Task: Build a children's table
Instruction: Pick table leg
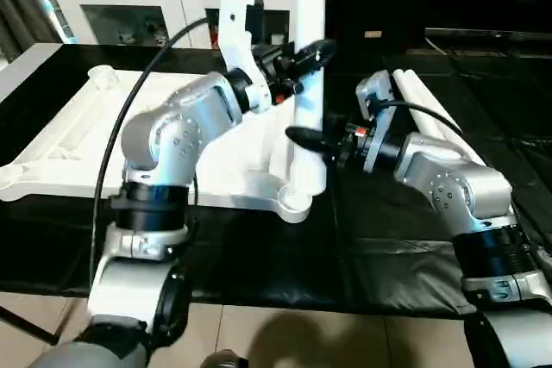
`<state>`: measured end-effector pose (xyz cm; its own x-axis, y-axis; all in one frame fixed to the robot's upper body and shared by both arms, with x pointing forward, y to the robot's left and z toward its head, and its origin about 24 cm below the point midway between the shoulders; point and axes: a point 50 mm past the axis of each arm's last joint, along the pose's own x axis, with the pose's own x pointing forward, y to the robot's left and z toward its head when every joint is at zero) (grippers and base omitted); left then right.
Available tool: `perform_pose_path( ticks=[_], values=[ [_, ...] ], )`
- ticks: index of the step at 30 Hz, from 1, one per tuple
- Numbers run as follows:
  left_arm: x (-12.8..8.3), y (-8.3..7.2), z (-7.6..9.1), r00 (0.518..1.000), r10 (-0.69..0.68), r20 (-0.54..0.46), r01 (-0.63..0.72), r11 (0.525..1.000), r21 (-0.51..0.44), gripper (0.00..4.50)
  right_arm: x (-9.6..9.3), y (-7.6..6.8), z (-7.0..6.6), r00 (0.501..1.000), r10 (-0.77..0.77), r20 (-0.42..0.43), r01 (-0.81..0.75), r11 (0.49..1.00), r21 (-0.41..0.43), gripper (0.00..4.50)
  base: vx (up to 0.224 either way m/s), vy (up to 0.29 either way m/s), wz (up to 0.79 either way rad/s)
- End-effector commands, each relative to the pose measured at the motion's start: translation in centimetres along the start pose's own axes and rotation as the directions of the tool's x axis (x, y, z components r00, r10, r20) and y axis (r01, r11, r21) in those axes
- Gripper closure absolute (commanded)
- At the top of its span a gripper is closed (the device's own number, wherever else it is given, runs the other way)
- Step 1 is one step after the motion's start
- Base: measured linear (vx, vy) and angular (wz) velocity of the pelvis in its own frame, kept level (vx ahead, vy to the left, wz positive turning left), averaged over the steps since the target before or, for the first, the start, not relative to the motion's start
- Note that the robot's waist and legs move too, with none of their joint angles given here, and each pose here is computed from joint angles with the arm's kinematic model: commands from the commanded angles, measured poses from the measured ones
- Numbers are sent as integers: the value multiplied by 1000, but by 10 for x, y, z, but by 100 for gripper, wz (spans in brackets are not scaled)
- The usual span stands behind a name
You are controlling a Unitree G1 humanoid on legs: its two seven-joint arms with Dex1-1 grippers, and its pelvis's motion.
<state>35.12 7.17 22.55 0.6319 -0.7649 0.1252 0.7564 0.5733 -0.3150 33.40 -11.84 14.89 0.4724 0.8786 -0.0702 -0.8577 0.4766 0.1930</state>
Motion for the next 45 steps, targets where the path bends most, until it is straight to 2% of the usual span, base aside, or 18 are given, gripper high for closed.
perform_pose_path(
  ticks=[1,5,10,16,23,35,37,40,43,45],
  values=[
    [1,-1,7,1000,-8,5,7,999,32,271,-3,-2,4,1000,0,-23,0,1000,19,140,0,0,0],
    [3,-1,9,1000,-3,-10,4,999,42,271,-7,-3,0,995,31,-93,-28,999,29,140,0,0,0],
    [3,-2,10,1000,-21,-12,22,999,43,271,-9,-1,-3,990,61,-128,-54,997,57,140,0,0,0],
    [3,-8,10,997,-76,-27,77,996,49,271,-8,0,-4,987,77,-142,-66,994,81,140,0,0,0],
    [4,-21,6,983,-174,-63,178,982,57,271,-3,2,-4,985,107,-134,-93,990,110,140,0,0,0],
    [4,-27,6,972,-220,-81,225,972,70,271,-2,6,-10,979,135,-150,-114,984,140,140,0,0,0],
    [5,-28,6,970,-229,-82,235,970,69,271,-2,7,-11,979,140,-151,-118,982,144,168,0,0,0],
    [5,-28,6,968,-238,-84,244,967,70,271,-2,7,-13,978,144,-153,-121,982,148,178,0,0,0],
    [5,-28,6,968,-237,-85,243,967,74,271,-2,7,-14,977,144,-156,-121,981,151,216,0,0,0],
    [6,-28,7,968,-236,-85,243,967,77,271,-2,7,-14,977,144,-159,-120,981,152,222,0,0,0]
  ],
)
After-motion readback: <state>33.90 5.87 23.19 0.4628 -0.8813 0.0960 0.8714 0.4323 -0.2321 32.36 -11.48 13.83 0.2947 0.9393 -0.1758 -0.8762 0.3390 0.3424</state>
